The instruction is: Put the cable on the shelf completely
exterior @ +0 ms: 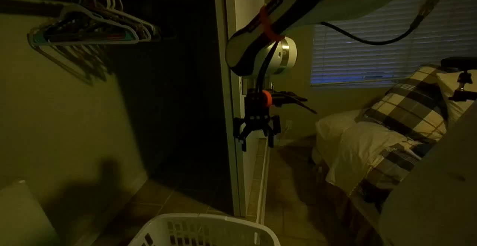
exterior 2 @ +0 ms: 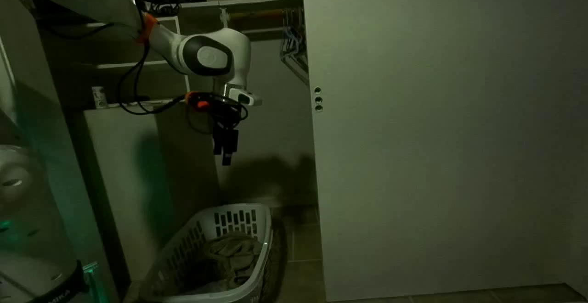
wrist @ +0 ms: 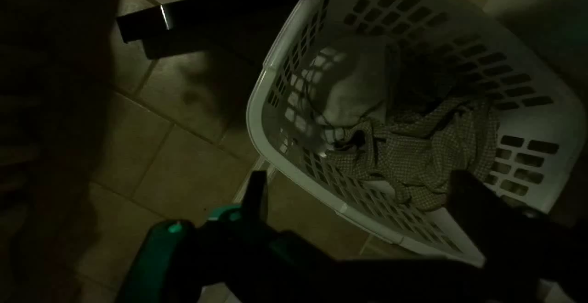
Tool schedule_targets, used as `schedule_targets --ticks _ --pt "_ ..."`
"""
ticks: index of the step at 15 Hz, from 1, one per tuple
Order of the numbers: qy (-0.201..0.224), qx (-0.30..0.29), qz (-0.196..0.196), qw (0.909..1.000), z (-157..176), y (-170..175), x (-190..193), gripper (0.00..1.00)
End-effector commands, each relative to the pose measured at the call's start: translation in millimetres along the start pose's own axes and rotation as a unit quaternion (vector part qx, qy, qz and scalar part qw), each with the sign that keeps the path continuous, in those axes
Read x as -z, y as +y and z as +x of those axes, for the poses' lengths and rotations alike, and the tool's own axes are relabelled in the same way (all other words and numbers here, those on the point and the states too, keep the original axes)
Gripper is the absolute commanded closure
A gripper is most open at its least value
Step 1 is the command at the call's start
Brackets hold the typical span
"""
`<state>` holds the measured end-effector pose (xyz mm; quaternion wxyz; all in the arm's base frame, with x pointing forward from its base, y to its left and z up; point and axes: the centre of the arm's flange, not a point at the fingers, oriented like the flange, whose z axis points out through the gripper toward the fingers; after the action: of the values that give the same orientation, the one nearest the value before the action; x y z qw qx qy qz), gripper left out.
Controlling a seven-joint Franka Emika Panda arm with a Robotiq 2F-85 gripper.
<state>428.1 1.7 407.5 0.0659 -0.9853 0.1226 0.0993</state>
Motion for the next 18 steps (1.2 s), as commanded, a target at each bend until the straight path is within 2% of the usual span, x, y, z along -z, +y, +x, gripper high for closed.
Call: schedule_targets --ticks 1,6,11,14,18 --pt "0.000 0.000 0.000 1.0000 0 0 0 0.00" --pt "0.010 0.009 -0.006 0.9999 -3 -8 6 0.00" --pt "0.082 0.125 -0.038 0.9881 -47 -95 66 0.00" --pt "0.130 0.202 -0.040 0.9699 -78 -159 96 0.00" --pt "0.188 0.302 -0.019 0.9343 -116 -237 132 0.00"
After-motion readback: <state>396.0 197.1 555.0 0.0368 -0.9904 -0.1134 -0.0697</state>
